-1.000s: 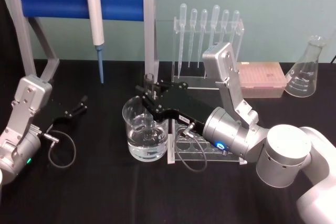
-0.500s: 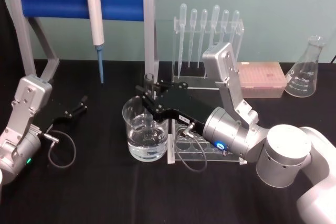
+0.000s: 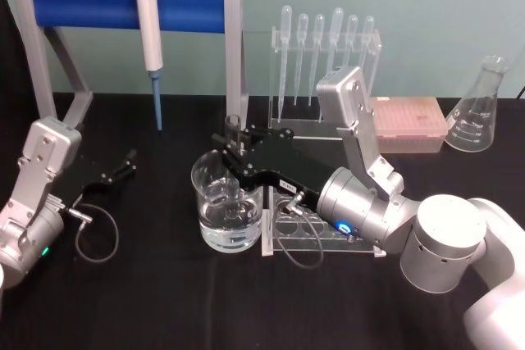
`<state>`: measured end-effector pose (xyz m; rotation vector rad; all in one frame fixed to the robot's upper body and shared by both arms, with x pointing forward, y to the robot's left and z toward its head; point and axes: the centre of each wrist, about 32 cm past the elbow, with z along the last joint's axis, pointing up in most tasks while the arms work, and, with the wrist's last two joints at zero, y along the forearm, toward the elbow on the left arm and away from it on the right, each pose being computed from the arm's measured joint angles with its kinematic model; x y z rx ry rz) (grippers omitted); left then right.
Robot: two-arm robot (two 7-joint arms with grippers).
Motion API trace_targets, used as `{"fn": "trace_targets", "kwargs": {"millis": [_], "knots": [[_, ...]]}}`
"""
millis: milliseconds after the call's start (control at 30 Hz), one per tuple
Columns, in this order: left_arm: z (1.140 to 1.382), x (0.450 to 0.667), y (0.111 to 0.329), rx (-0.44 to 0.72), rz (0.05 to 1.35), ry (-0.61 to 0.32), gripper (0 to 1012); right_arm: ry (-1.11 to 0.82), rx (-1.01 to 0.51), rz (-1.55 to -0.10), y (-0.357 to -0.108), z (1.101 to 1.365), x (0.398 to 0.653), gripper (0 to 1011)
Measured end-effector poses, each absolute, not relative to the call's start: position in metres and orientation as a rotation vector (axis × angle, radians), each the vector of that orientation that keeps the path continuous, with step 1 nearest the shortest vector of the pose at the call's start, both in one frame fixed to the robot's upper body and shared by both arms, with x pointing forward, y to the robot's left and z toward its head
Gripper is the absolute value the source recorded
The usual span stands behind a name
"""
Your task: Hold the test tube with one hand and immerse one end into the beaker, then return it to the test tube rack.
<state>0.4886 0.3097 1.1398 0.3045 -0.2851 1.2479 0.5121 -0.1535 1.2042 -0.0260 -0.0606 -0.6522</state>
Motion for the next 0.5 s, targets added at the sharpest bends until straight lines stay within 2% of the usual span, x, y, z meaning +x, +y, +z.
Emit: {"fn": "trace_targets", "kwargs": {"millis": [500], "knots": [[1.1398, 0.4886, 0.3097, 0.305, 1.248, -0.285, 1000, -0.061, -0.026, -0.652, -0.1535, 1.2042, 0.5121, 225]]}}
